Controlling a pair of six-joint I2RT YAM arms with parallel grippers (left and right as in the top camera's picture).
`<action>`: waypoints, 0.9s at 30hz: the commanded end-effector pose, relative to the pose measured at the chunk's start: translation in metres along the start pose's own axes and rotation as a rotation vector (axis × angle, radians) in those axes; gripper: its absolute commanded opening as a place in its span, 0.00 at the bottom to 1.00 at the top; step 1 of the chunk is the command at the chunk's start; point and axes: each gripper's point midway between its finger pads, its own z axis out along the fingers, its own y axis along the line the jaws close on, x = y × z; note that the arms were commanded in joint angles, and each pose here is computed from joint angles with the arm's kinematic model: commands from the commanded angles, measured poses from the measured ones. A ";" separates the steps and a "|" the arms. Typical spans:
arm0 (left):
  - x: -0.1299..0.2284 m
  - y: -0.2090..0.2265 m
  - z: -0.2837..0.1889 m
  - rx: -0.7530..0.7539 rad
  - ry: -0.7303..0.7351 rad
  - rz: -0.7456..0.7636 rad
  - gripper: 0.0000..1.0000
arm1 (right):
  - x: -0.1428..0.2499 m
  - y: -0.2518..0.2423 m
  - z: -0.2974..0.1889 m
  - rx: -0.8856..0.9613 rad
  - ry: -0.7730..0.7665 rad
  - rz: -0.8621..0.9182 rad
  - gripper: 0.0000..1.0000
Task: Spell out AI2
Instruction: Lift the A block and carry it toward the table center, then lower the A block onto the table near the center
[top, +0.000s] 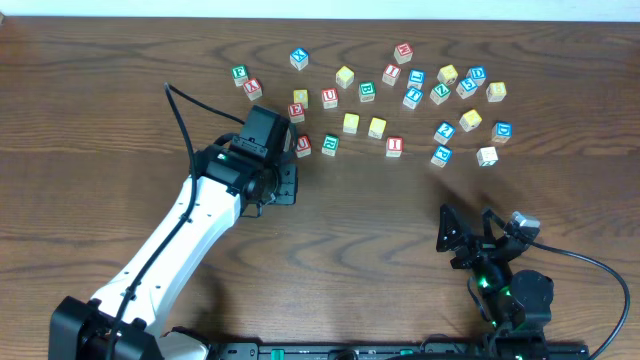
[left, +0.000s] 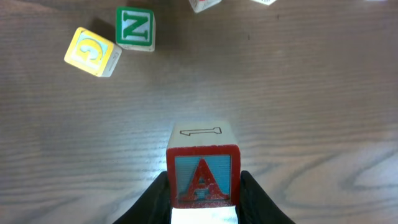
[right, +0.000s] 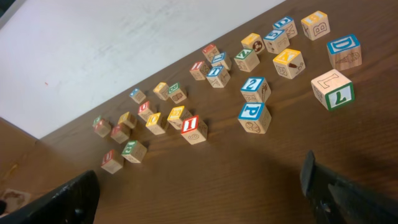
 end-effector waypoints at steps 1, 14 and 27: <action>-0.001 0.002 0.009 -0.011 0.000 -0.028 0.08 | 0.000 -0.002 0.000 0.004 -0.001 0.006 0.99; -0.005 0.000 0.041 -0.049 0.022 -0.049 0.07 | 0.000 -0.002 0.000 0.005 -0.001 0.006 0.99; -0.004 -0.015 0.060 -0.076 0.013 -0.009 0.07 | 0.000 -0.002 0.000 0.005 -0.001 0.006 0.99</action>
